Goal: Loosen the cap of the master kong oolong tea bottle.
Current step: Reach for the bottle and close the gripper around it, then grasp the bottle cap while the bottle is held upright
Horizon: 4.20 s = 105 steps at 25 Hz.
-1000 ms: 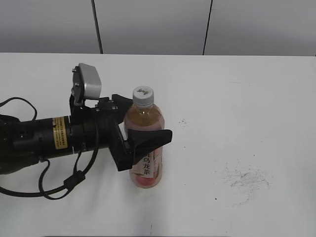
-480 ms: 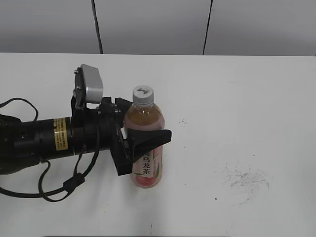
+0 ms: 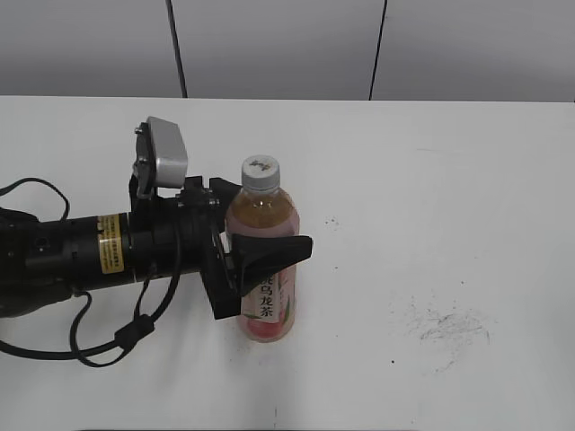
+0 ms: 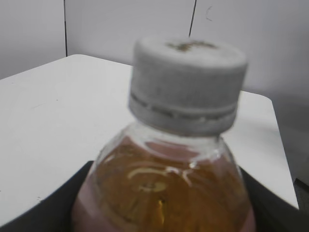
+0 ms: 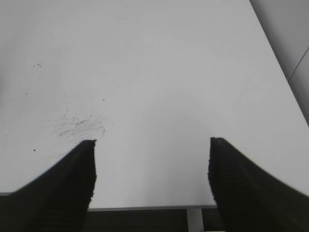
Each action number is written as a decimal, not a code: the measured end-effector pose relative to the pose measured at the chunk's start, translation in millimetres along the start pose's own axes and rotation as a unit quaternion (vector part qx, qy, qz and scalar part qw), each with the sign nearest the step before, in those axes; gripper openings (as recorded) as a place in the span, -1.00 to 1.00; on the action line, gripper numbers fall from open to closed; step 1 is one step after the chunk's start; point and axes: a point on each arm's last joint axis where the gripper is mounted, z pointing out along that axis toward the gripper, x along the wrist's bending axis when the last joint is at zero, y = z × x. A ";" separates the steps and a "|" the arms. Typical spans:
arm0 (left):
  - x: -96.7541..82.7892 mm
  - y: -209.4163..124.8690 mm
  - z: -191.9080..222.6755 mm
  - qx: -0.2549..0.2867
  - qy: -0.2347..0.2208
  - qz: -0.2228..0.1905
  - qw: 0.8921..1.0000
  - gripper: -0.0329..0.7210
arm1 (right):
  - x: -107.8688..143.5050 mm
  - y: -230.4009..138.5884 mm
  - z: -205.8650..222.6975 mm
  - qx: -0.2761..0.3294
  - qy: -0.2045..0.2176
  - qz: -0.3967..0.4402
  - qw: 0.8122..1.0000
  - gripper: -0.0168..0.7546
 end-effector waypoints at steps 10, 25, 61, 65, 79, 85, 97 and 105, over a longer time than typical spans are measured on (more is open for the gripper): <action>0.0 0.0 0.0 0.000 0.000 0.000 1.000 0.27 | 10.6 16.9 15.0 0.043 0.068 -0.096 0.992 0.42; -0.4 -0.1 0.0 0.001 -0.002 0.009 1.000 0.27 | 53.7 135.1 99.1 0.189 0.313 -0.242 0.899 -0.12; -0.9 -0.1 0.1 0.000 -0.005 0.018 1.000 0.27 | 268.9 206.7 207.4 0.294 0.275 -0.241 0.883 0.05; -0.9 -0.1 0.1 0.000 -0.005 0.018 1.000 0.27 | 268.1 207.0 208.1 0.299 0.263 -0.221 0.890 0.08; -0.9 0.0 0.1 0.000 -0.004 0.018 1.000 0.27 | 280.9 190.2 224.0 0.335 0.266 -0.209 0.879 0.12; -0.9 0.0 0.1 0.000 -0.004 0.018 1.000 0.27 | 280.7 179.8 227.6 0.353 0.262 -0.211 0.873 0.12; -0.9 0.0 0.1 0.000 -0.004 0.018 1.000 0.27 | 278.1 172.8 233.2 0.365 0.247 -0.211 0.873 0.07; -0.9 0.0 0.1 0.000 -0.004 0.018 1.000 0.27 | 278.6 172.6 232.7 0.367 0.249 -0.208 0.872 -0.02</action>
